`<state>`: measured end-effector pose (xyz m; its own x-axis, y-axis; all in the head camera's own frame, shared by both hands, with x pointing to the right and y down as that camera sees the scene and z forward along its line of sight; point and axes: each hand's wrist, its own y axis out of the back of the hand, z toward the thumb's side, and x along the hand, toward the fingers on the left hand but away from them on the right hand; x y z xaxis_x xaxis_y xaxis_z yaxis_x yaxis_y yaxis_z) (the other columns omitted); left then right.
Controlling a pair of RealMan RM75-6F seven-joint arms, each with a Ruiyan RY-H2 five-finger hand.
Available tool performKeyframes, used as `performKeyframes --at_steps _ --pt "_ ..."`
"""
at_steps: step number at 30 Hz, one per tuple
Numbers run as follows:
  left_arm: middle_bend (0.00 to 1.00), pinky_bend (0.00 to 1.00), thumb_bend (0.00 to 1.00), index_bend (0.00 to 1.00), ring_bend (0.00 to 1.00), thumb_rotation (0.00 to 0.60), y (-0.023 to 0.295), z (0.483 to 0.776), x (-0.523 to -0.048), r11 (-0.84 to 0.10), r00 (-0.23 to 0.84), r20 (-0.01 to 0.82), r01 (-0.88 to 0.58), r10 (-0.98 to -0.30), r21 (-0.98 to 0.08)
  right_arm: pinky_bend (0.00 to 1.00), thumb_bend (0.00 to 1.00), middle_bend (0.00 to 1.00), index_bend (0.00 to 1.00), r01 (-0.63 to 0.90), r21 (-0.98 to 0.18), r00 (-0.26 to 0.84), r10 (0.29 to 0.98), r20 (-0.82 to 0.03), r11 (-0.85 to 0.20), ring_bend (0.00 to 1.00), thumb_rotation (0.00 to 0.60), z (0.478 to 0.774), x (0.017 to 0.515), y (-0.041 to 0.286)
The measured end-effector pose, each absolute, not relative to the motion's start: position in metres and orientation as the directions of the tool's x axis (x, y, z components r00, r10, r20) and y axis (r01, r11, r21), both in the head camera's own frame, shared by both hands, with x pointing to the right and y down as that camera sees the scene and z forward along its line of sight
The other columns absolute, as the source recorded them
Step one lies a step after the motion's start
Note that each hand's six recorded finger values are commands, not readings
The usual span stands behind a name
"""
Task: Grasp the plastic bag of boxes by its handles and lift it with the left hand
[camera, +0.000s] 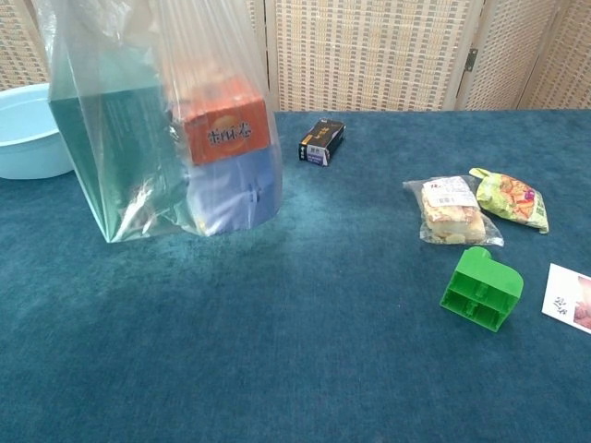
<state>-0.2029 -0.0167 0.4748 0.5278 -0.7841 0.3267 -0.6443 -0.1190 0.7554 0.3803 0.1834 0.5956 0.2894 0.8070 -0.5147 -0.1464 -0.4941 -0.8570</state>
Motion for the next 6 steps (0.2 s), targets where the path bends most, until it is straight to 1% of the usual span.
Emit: performKeyframes --at_steps 6 --pt "0.58 1.00 0.48 0.47 0.70 0.600 -0.022 0.466 -0.205 -0.118 0.520 0.308 -0.633 -0.796 0.765 0.18 0.00 0.21 0.15 -0.126 -0.859 0.238 0.826 -0.511 -0.496 0.10 0.600 0.596 0.395 0.191"
